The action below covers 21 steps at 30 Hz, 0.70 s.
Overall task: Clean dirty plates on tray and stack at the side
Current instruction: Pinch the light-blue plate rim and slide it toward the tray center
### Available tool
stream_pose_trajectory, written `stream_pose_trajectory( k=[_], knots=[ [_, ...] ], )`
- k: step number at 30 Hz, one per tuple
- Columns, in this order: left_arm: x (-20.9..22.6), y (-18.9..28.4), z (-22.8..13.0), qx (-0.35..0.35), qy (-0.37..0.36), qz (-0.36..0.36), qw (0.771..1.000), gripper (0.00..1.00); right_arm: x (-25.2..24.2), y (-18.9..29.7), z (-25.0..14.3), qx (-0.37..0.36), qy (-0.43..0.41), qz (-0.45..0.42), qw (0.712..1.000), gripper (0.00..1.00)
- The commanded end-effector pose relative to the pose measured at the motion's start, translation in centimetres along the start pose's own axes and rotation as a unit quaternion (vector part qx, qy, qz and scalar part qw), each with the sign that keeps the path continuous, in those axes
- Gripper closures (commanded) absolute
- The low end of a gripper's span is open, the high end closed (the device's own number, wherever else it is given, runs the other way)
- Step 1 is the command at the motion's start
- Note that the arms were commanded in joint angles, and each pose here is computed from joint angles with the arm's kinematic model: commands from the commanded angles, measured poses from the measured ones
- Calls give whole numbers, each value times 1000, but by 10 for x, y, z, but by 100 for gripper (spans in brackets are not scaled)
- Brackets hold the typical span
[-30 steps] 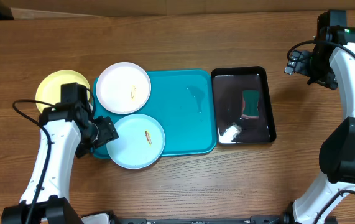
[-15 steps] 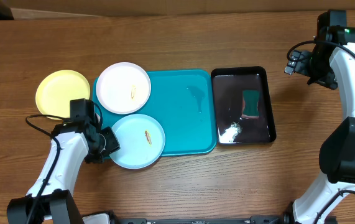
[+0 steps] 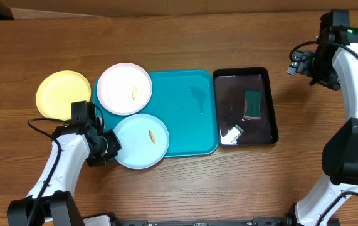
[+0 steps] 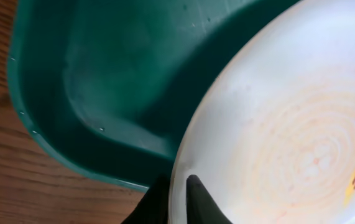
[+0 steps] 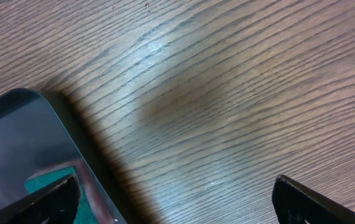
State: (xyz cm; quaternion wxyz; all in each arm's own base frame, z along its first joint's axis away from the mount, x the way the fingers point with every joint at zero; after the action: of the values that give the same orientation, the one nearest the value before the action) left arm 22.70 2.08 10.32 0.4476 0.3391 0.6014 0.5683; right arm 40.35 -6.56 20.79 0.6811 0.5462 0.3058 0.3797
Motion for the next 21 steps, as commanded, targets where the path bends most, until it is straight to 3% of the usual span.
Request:
stream_pose_trajectory(
  k=[1, 9, 21],
  knots=[
    [-6, 0, -5, 14, -6, -34, 999, 92, 1, 2, 1, -6, -3, 1, 1000, 0],
    [-28, 4, -10, 37, -22, -148, 988, 95, 1, 2, 1, -6, -3, 1, 1000, 0],
    [-80, -1, -12, 14, -36, -172, 984, 96, 1, 2, 1, -6, -3, 1, 1000, 0]
  ],
)
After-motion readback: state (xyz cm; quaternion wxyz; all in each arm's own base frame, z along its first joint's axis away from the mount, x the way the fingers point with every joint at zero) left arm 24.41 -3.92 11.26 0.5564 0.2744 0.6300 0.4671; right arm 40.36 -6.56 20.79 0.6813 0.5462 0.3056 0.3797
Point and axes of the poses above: each gripper's point midway between its finger pads, its own y axis back along the fingers, its own x axis along the line the jaws close on, z = x × y, the point moved 8 cm from there along y, back along the fingers, and after that the axes turned 7 degrees about -y, right-handed, at the moved point
